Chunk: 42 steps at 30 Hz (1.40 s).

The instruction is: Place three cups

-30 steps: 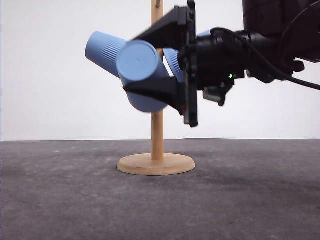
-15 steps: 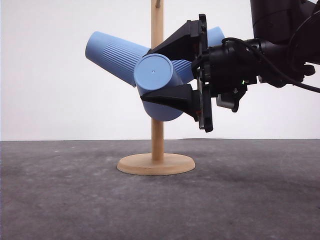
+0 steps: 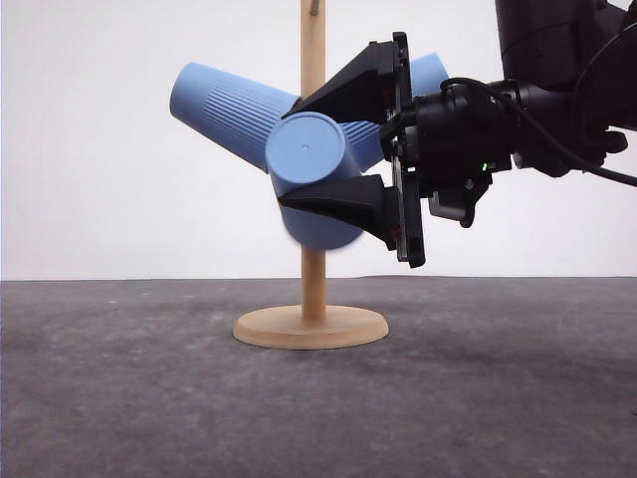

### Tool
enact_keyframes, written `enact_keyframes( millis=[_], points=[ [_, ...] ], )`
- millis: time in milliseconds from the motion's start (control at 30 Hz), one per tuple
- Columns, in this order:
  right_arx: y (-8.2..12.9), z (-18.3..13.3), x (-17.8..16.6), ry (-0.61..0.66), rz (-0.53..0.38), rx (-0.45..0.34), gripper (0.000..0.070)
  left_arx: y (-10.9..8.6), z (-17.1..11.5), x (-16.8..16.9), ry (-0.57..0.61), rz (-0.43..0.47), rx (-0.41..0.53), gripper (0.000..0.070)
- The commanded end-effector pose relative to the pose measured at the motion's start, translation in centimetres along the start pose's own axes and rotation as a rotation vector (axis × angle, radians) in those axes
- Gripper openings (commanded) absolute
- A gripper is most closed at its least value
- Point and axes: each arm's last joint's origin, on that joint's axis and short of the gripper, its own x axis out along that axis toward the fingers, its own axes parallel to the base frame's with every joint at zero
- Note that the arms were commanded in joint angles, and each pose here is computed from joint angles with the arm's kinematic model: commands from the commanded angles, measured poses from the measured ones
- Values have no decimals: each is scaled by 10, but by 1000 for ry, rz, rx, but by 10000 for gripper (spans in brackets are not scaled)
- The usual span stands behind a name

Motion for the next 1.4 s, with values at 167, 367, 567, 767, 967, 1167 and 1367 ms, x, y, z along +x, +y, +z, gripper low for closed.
enact_keyframes(
  millis=[167, 367, 567, 767, 967, 1167, 1367],
  points=[
    [6, -1, 1, 24, 31, -32, 565, -2, 4, -4, -19, -3, 5, 476],
    [8, -2, 1, 41, 41, -48, 566, -2, 4, -4, -19, -3, 5, 476],
    [7, -4, 3, 60, 33, -48, 566, -2, 4, -4, -19, -3, 5, 476],
    [7, -10, 5, 81, 34, -56, 566, -2, 4, -4, -18, -3, 4, 476],
    [3, -18, 2, 93, 27, -56, 566, -2, 4, -4, -13, -4, 1, 476],
    [-1, -35, -14, 76, 45, -70, 563, -3, 4, -4, -15, -3, 2, 476],
    [12, -64, -40, 73, 131, -231, 509, -3, 4, -4, -15, -3, 2, 476]
  ],
)
